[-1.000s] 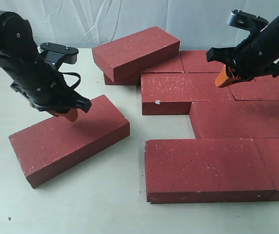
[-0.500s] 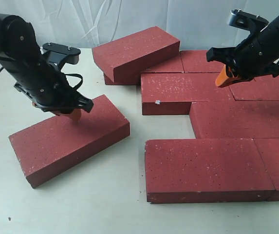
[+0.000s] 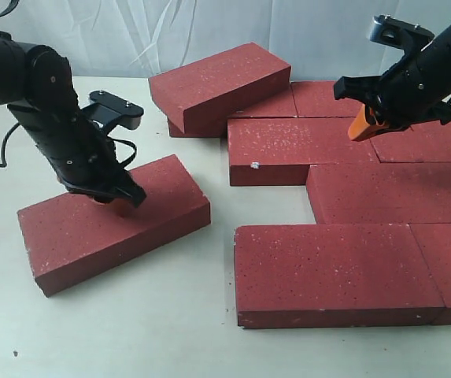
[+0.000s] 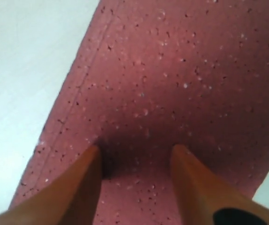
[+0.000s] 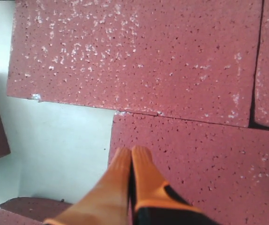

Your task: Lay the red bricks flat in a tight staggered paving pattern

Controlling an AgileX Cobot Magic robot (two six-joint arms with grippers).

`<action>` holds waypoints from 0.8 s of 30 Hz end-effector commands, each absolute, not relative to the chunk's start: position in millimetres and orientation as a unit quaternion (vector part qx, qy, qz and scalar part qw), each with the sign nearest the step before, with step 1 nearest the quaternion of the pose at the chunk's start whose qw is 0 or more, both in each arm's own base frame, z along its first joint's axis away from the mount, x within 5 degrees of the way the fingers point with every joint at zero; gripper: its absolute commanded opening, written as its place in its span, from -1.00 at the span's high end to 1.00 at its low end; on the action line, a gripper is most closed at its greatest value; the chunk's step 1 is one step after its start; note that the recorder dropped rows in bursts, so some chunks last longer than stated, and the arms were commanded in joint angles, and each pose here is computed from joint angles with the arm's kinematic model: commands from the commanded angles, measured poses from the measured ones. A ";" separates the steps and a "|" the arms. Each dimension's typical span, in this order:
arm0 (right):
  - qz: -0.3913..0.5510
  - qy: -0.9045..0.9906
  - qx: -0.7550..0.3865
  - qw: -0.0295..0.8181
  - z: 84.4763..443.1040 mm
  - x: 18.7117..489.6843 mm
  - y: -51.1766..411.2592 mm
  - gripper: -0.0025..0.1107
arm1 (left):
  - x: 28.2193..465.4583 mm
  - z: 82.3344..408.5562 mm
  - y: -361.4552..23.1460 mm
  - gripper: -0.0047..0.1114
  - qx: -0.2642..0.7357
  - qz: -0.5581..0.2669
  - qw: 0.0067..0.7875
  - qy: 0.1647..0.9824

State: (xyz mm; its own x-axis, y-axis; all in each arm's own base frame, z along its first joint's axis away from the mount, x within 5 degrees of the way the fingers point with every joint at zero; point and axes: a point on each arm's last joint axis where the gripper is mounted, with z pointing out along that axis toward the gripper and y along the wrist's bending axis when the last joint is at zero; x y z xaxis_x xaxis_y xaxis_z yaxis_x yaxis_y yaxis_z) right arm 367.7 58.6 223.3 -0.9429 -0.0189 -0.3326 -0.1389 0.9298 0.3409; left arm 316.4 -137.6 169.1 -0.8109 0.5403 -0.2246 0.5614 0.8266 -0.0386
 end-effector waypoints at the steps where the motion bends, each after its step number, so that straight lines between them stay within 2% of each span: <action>1: 0.182 0.968 -0.040 0.168 223.0 368.4 57.7 0.97 | 322.1 165.4 -141.0 0.12 0.371 -0.039 0.133 0.918; 9: 0.182 0.968 -0.040 0.168 223.0 368.4 57.7 0.97 | 327.7 167.2 -142.7 0.12 0.515 -0.008 0.170 0.840; 12: 0.182 0.968 -0.040 0.169 223.0 368.6 57.7 0.97 | 328.2 167.3 -142.8 0.12 0.537 -0.002 0.173 0.825; 18: 0.182 0.968 -0.040 0.170 223.1 368.7 57.6 0.97 | 328.2 176.1 -142.4 0.12 0.533 0.001 0.187 0.825; 24: 0.181 0.967 -0.039 0.174 223.2 369.4 57.4 0.97 | 327.2 217.2 -142.3 0.12 0.452 -0.013 0.233 0.861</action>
